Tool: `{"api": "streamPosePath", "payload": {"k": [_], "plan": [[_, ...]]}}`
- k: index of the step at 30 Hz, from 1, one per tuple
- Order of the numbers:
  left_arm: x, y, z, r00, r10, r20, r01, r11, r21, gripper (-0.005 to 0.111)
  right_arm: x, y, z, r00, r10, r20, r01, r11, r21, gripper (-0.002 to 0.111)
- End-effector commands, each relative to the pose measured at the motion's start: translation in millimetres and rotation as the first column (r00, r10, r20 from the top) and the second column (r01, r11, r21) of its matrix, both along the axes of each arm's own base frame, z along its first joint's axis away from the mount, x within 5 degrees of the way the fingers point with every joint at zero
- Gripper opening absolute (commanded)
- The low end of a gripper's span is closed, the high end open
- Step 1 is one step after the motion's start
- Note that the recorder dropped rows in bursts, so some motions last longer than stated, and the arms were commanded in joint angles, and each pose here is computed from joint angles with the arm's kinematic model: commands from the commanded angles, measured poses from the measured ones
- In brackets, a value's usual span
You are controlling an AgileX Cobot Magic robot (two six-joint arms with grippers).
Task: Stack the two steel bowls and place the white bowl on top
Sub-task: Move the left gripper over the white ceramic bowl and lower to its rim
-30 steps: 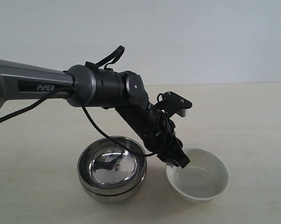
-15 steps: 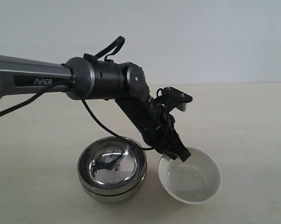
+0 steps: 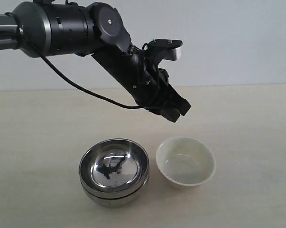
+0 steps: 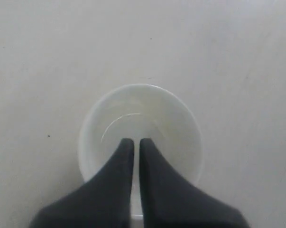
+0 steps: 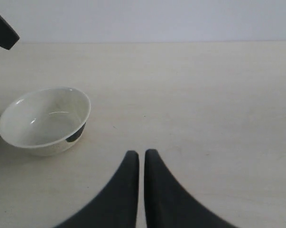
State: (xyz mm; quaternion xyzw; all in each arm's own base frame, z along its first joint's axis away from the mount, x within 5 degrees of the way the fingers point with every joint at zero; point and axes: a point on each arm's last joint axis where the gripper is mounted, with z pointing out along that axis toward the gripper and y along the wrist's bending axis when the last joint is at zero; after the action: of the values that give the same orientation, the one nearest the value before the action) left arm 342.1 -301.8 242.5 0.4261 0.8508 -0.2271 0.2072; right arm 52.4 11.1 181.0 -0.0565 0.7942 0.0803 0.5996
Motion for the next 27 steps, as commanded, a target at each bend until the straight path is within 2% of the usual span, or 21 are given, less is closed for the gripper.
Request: {"api": "streamPosePath", "payload": {"k": [1, 3, 6, 9, 13, 14, 21, 27], "plan": [[0, 0, -5, 0.999, 0.013, -0.039, -0.013, 1.0, 0.0, 0.004, 0, -1, 1, 1.0, -0.009, 0.018, 0.009, 1.0, 0.0, 0.0], [0, -5, -8, 0.999, 0.004, -0.033, -0.004, 1.0, -0.01, 0.004, 0, -1, 1, 1.0, -0.009, 0.018, 0.009, 1.0, 0.0, 0.0], [-1, -10, -19, 0.998, -0.066, -0.005, 0.066, 0.998, 0.021, 0.006, 0, -1, 1, 1.0, -0.009, 0.018, 0.009, 1.0, 0.0, 0.0], [-2, -12, -33, 0.986, -0.163, 0.023, 0.161, 0.983, 0.083, 0.022, 0, -1, 1, 1.0, -0.009, 0.018, 0.009, 1.0, 0.0, 0.0], [3, -10, -51, 0.979, -0.199, 0.046, 0.189, 0.967, 0.172, 0.054, 0, -1, 1, 1.0, -0.009, 0.018, 0.009, 1.0, 0.0, 0.0], [5, -10, -55, 0.978, -0.203, 0.055, 0.19, 0.964, 0.186, 0.058, 0, -1, 1, 1.0, -0.009, 0.018, 0.009, 1.0, 0.0, 0.0], [15, -14, -72, 0.978, -0.177, 0.113, 0.154, 0.971, 0.185, 0.058, 0, -1, 1, 1.0, -0.009, 0.018, 0.009, 1.0, 0.0, 0.0], [19, -15, -88, 0.986, -0.135, 0.101, 0.114, 0.975, 0.189, 0.057, 0, -1, 1, 1.0, -0.009, 0.018, 0.009, 1.0, 0.0, 0.0]]}}
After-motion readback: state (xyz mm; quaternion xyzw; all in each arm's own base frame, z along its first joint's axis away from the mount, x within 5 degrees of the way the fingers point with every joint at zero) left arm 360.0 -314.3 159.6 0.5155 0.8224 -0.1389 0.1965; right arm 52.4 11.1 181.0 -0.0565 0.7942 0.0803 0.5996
